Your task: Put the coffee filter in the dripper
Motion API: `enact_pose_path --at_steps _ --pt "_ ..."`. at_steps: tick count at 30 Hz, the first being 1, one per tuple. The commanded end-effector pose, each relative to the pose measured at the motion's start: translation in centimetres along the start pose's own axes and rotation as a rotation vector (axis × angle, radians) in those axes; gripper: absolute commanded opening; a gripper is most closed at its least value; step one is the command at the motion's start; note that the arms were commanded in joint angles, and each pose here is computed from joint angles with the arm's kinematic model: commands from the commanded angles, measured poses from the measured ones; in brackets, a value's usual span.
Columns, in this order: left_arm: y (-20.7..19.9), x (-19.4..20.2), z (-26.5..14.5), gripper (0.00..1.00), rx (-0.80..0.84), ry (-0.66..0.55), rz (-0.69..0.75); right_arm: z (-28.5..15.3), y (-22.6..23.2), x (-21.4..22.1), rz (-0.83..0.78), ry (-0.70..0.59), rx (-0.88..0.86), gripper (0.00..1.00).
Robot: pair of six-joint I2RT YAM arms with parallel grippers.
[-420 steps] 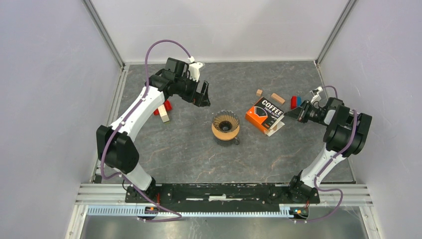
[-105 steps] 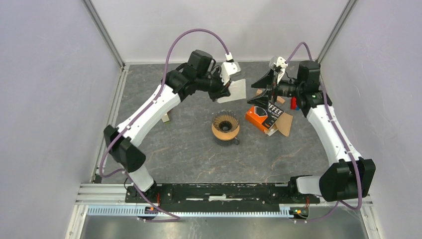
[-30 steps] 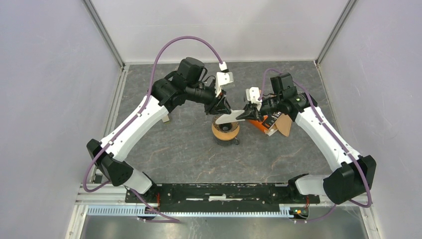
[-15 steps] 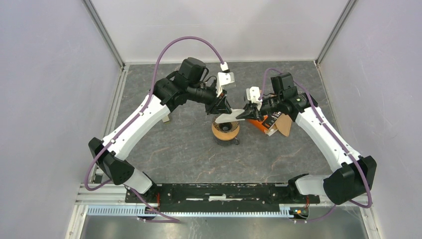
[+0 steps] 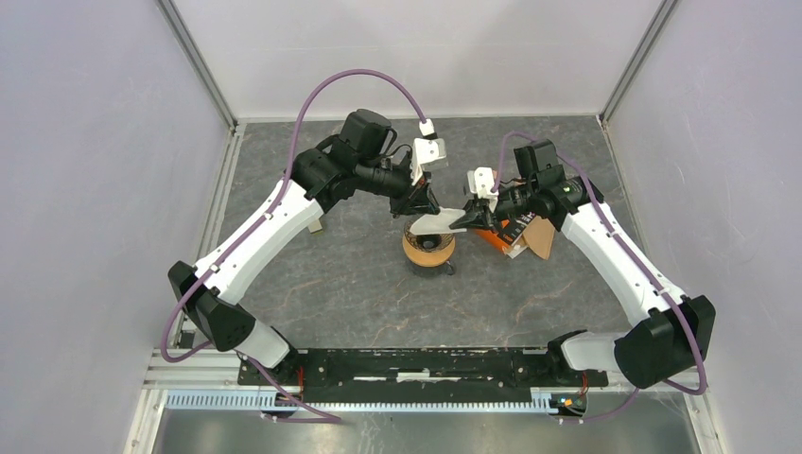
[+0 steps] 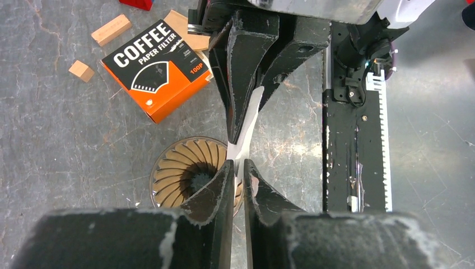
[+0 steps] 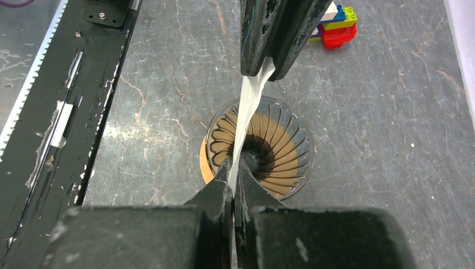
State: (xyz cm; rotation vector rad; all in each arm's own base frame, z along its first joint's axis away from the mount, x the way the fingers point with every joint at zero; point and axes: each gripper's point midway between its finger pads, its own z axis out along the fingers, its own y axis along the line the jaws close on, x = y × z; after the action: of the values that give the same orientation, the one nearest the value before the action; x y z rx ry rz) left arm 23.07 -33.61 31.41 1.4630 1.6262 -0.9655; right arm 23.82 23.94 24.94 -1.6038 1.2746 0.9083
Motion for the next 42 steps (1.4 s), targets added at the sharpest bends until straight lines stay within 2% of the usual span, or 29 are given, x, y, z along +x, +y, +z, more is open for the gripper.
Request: enact_pose_path --at_steps 1,29,36,42 --pt "0.2 -1.3 -0.8 0.18 -0.019 -0.027 0.084 0.0 0.2 -0.5 -0.044 -0.011 -0.025 0.00" --pt "-1.3 0.1 0.0 0.19 0.072 -0.024 0.076 0.3 -0.5 -0.7 0.009 -0.022 -0.010 0.00" --pt "-1.5 1.1 0.7 0.15 0.090 -0.003 0.088 0.2 -0.4 -1.4 0.004 -0.045 -0.022 0.00" --pt "-1.9 1.6 1.0 0.15 0.115 0.000 0.107 0.2 -0.4 -1.6 -0.002 -0.052 -0.025 0.00"
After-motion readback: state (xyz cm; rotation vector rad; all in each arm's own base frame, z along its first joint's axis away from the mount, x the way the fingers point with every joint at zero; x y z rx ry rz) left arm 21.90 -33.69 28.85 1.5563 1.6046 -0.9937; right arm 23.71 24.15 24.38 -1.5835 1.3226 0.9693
